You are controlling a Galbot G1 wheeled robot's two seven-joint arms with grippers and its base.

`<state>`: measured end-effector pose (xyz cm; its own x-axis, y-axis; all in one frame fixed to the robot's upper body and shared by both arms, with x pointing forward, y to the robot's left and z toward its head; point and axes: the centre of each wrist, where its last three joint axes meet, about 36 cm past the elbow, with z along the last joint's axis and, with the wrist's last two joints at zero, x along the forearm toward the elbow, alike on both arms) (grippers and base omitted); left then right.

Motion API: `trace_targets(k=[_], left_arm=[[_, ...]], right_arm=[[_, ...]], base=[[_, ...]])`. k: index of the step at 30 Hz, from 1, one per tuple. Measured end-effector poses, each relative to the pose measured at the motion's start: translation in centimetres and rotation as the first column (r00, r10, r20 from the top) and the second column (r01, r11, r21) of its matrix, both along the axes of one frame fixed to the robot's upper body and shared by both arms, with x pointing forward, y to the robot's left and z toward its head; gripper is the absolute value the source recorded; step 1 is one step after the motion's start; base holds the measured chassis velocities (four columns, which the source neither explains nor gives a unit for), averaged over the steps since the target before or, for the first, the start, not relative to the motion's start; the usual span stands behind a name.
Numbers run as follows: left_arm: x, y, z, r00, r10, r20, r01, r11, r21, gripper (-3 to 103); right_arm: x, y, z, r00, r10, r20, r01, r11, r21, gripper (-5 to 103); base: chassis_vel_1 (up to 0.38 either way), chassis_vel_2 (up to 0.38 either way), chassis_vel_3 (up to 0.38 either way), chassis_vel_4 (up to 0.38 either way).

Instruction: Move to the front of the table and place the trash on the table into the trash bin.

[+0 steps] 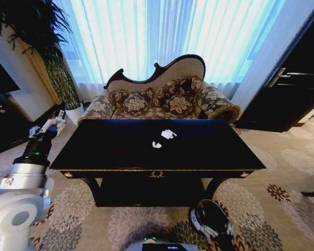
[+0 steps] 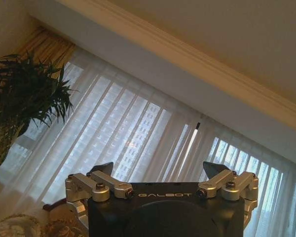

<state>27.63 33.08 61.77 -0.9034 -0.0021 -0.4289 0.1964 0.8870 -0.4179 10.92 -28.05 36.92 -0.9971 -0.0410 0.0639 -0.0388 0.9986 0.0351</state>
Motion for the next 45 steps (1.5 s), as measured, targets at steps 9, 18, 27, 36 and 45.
trace_targets(k=[9,18,27,36,45], left_arm=[[-0.2,-0.1,-0.4,1.0,0.003,-0.023,-0.003,1.0,0.001,100],[-0.1,-0.1,-0.5,1.0,0.004,-0.024,-0.004,1.0,-0.006,100],[0.0,-0.5,-0.8,1.0,-0.005,-0.031,0.005,1.0,-0.007,100],[0.2,-1.9,-2.0,0.996,-0.037,-0.085,0.038,0.999,0.014,100],[0.2,-2.0,-2.2,0.994,-0.029,-0.102,0.032,0.999,0.027,100]], right_arm=[[4.8,1.8,8.6,0.983,-0.067,0.168,0.049,0.993,0.105,100],[7.5,2.8,12.7,0.978,-0.053,0.203,0.028,0.992,0.127,100],[12.5,2.7,15.3,0.983,0.008,0.186,-0.028,0.994,0.104,100],[14.8,2.3,17.1,0.986,0.008,0.167,-0.032,0.989,0.145,100],[22.4,-0.9,19.3,0.988,0.061,0.143,-0.077,0.992,0.105,100]], base=[[0.0,0.0,0.0,0.0],[0.0,0.0,0.0,0.0],[0.0,0.0,0.0,0.0],[0.0,0.0,0.0,0.0],[0.0,0.0,0.0,0.0]])
